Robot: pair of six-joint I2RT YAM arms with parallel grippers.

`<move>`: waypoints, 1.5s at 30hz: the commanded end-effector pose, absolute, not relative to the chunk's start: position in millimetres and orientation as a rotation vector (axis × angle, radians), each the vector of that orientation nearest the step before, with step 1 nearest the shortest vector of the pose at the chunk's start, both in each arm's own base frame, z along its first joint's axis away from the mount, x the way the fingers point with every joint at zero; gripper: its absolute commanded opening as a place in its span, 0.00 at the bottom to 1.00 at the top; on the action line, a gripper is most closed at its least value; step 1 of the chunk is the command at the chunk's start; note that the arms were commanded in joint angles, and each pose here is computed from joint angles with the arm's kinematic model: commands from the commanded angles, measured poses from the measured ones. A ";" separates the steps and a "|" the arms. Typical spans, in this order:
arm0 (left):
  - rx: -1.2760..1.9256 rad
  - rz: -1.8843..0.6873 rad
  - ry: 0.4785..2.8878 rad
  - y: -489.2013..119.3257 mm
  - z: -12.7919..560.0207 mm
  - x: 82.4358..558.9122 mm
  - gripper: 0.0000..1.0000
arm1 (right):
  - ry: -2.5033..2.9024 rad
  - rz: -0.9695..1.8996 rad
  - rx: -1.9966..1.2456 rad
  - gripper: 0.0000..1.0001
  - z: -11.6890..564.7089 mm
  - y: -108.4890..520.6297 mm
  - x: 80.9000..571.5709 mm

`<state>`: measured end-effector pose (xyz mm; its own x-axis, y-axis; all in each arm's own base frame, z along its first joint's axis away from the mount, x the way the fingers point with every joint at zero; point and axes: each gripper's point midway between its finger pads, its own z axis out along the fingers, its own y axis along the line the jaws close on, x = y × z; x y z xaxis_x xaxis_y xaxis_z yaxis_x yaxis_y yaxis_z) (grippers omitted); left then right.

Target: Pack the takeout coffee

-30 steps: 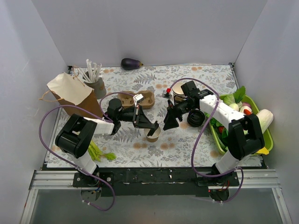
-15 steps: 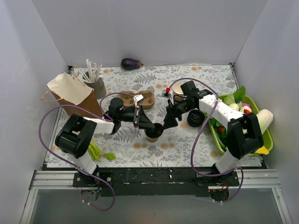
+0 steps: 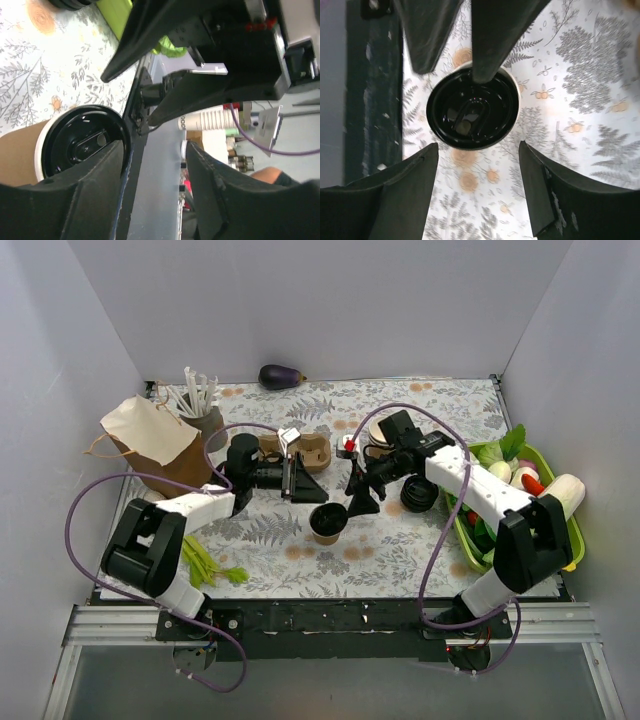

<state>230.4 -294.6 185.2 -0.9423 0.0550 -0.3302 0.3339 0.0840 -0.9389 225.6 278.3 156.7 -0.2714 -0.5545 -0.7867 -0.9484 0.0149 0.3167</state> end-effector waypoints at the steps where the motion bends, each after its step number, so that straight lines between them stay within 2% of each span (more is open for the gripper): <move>1: 0.515 -1.639 2.101 -285.7 204.3 248.8 0.60 | 1.498 0.860 -1.856 0.72 177.6 270.1 219.9; 4: 0.504 -1.441 2.163 -275.4 196.7 262.1 0.64 | 1.300 0.753 -2.016 0.71 172.1 271.5 204.9; 8: 0.462 -1.329 2.181 -265.5 197.8 266.4 0.73 | 1.162 0.686 -2.159 0.69 165.7 278.1 186.3; 12: 0.409 -1.290 2.179 -258.1 203.3 264.1 0.74 | 1.072 0.667 -2.274 0.64 157.4 286.2 170.5; 26: 0.342 -1.220 2.157 -239.1 204.5 264.7 0.73 | 1.055 0.533 -2.367 0.52 136.2 293.5 171.4; 35: 0.336 -1.228 2.149 -238.6 205.2 264.0 0.73 | 1.036 0.436 -2.371 0.35 130.7 295.5 172.3; 45: 0.397 -1.216 2.132 -239.1 204.6 263.8 0.72 | 1.086 0.480 -2.283 0.18 161.3 305.2 169.9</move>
<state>264.1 -241.3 191.0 -0.7986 -0.0647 -0.5983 0.4760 0.5403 -0.6938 168.6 293.5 125.9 0.6291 -0.6066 -0.4861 -0.7702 -0.5712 -0.2839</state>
